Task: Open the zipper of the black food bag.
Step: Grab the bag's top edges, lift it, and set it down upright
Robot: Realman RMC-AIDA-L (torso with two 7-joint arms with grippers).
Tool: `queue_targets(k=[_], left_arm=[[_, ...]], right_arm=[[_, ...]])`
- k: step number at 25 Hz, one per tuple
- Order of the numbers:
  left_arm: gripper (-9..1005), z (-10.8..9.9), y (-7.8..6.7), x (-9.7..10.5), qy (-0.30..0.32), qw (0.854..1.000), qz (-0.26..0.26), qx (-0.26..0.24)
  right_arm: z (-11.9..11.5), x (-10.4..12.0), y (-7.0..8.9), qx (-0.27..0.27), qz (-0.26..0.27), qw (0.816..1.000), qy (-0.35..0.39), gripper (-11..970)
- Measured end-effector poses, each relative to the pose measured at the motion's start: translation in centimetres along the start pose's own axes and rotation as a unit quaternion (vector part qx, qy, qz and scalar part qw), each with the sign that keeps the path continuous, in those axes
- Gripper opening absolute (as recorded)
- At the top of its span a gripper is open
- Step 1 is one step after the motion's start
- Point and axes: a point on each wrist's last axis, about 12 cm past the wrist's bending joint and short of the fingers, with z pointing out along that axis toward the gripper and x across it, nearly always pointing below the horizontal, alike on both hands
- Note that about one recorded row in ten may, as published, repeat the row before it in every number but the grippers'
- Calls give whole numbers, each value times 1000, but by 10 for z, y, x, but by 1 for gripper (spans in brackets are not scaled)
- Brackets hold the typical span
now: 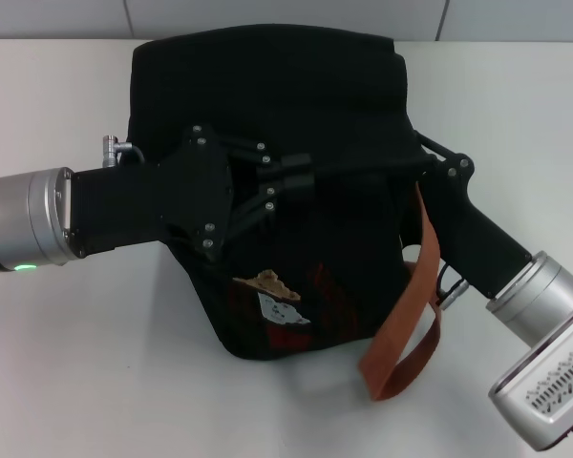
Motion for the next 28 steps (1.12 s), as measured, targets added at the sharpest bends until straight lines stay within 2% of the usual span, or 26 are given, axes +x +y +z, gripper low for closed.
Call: queue_targets(k=[9, 28], left_arm=[[96, 0, 0, 0, 1, 1000, 0, -2], [96, 1, 1, 0, 0, 1000, 1, -1]], right_arm=[[-11, -10, 8, -11, 2, 999, -34, 325], [-21, -8, 4, 1, 19, 999, -34, 314]])
